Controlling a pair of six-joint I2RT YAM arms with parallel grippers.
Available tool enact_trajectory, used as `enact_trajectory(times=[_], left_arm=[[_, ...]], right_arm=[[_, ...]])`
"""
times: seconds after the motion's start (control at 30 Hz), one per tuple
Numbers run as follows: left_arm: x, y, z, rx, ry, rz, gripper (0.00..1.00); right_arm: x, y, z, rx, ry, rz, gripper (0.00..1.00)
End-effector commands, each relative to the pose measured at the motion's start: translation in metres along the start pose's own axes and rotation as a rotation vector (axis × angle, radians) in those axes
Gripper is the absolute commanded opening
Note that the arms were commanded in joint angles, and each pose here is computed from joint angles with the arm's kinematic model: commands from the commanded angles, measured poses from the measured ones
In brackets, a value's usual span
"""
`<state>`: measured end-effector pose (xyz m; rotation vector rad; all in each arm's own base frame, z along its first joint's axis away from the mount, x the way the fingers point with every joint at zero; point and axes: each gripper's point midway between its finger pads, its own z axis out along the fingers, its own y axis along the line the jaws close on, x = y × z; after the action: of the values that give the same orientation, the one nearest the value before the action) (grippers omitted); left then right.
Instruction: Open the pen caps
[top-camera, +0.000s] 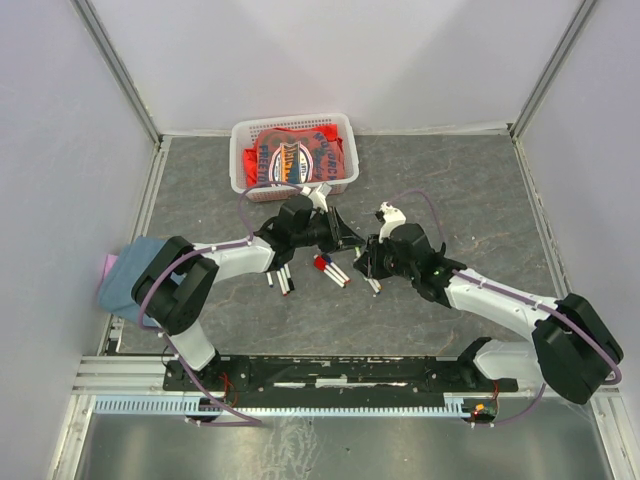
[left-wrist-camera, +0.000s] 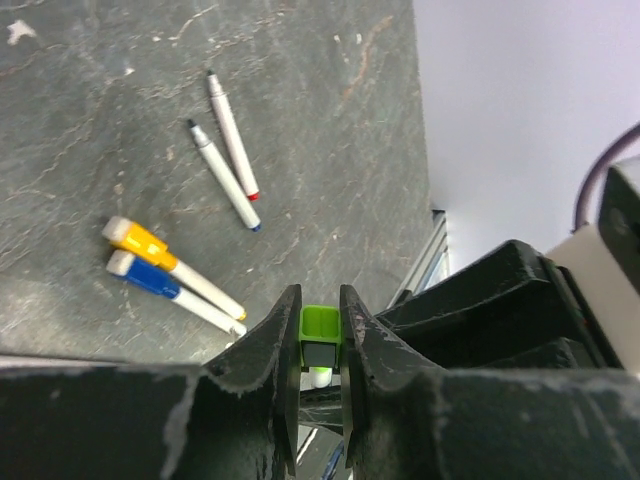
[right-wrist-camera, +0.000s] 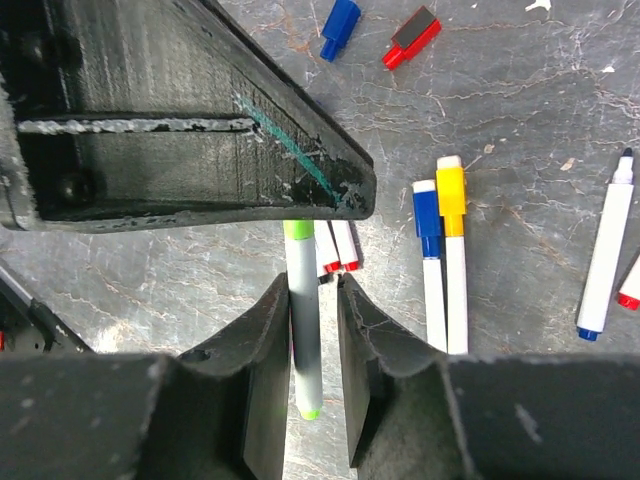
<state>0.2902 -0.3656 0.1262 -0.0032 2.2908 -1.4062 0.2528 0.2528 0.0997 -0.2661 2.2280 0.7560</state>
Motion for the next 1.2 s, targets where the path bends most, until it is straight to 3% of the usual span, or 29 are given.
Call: enact_trajectory(times=[0.0,0.07,0.23,0.47,0.67,0.87,1.07,1.17], left_arm=[[-0.003,-0.032,-0.003,0.138,0.003,-0.007,0.03],[-0.002,-0.036,-0.003,0.163,0.010,-0.008,0.03],[-0.001,-0.037,-0.003,0.173,0.013,-0.003,0.03],[-0.020,-0.021,0.010,0.061,-0.055,0.000,0.03],[-0.063,-0.002,0.014,-0.158,-0.250,-0.031,0.03],[-0.092,-0.006,0.019,-0.213,-0.377,-0.070,0.03],[-0.097,-0.016,0.021,-0.178,-0.388,-0.021,0.03],[-0.089,-0.013,0.022,-0.148,-0.324,0.051,0.03]], right_arm=[[-0.015,0.011,-0.003,-0.074,-0.061,0.026,0.29],[-0.015,0.011,-0.003,-0.087,-0.064,0.036,0.25],[-0.015,0.009,-0.003,-0.099,-0.063,0.042,0.01],[-0.003,-0.015,0.002,0.021,0.006,-0.025,0.01],[-0.006,-0.050,-0.002,0.222,0.027,-0.122,0.01],[-0.004,-0.061,-0.003,0.358,0.042,-0.238,0.01],[-0.002,-0.056,-0.002,0.324,0.026,-0.225,0.01],[-0.005,-0.050,-0.004,0.270,0.014,-0.189,0.01]])
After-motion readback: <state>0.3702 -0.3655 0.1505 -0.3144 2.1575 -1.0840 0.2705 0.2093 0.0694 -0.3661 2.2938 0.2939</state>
